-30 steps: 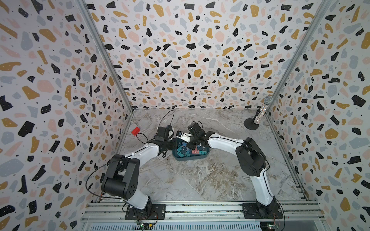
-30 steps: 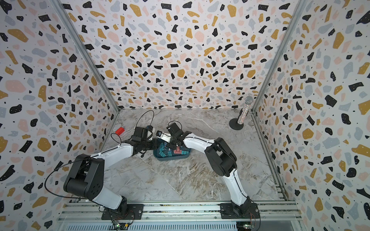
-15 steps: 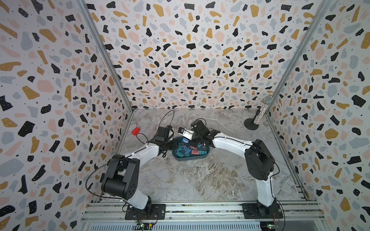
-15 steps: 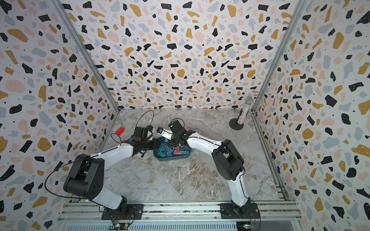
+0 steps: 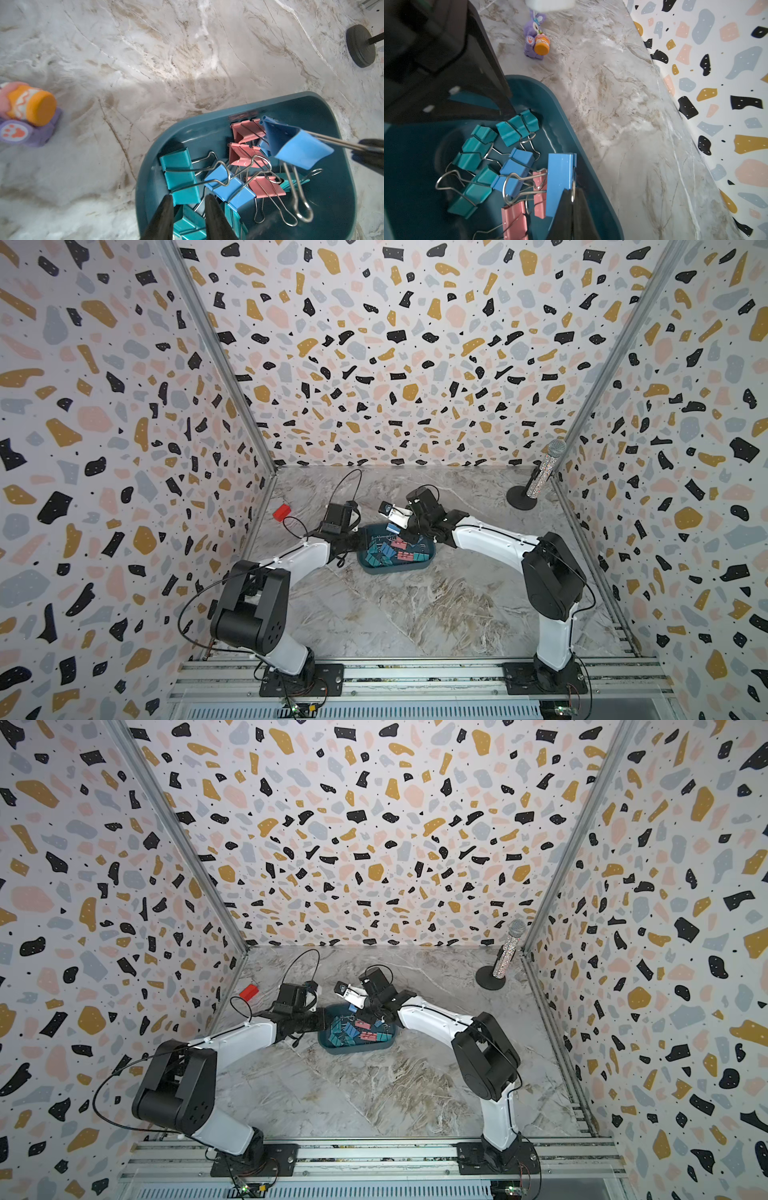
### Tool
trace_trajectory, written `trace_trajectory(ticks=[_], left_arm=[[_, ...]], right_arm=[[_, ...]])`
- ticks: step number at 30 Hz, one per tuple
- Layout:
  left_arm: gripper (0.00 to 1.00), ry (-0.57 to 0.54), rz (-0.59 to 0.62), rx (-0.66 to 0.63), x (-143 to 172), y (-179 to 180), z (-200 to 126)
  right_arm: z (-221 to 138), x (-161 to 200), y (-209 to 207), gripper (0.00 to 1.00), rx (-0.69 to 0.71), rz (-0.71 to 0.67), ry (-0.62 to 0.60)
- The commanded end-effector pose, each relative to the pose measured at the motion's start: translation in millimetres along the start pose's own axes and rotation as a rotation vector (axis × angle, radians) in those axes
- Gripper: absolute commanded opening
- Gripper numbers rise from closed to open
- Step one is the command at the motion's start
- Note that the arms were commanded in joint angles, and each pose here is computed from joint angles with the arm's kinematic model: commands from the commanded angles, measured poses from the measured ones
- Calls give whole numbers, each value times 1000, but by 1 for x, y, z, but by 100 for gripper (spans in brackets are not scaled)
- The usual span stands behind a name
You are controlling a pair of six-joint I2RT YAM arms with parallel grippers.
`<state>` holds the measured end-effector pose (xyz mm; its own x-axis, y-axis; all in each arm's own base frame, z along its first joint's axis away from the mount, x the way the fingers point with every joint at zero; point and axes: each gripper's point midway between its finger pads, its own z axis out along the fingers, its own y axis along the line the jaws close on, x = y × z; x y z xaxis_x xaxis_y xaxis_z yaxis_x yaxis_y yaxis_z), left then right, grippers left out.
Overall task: Take out the binder clips from the storage box
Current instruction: Pick up the binder clip from the storage box, then place the binder clip at the center of the board.
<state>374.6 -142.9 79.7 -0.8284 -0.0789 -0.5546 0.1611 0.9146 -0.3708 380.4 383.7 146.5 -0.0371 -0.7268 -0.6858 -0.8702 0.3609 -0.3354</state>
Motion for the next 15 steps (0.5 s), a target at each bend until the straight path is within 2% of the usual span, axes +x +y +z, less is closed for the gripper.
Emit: trace_trajectory(ticks=[1,6,15], left_arm=[[30,7,-7,11,2,-1,4],[30,11,-8,19,1,-2,6],[30,16,-5,29,2,-3,7]], right_arm=[[-41,-18,-33,4,77,-12,-88],[-66,2,-51,4,79,-40,-105],[-83,38,-86,2,138,-88,-49]])
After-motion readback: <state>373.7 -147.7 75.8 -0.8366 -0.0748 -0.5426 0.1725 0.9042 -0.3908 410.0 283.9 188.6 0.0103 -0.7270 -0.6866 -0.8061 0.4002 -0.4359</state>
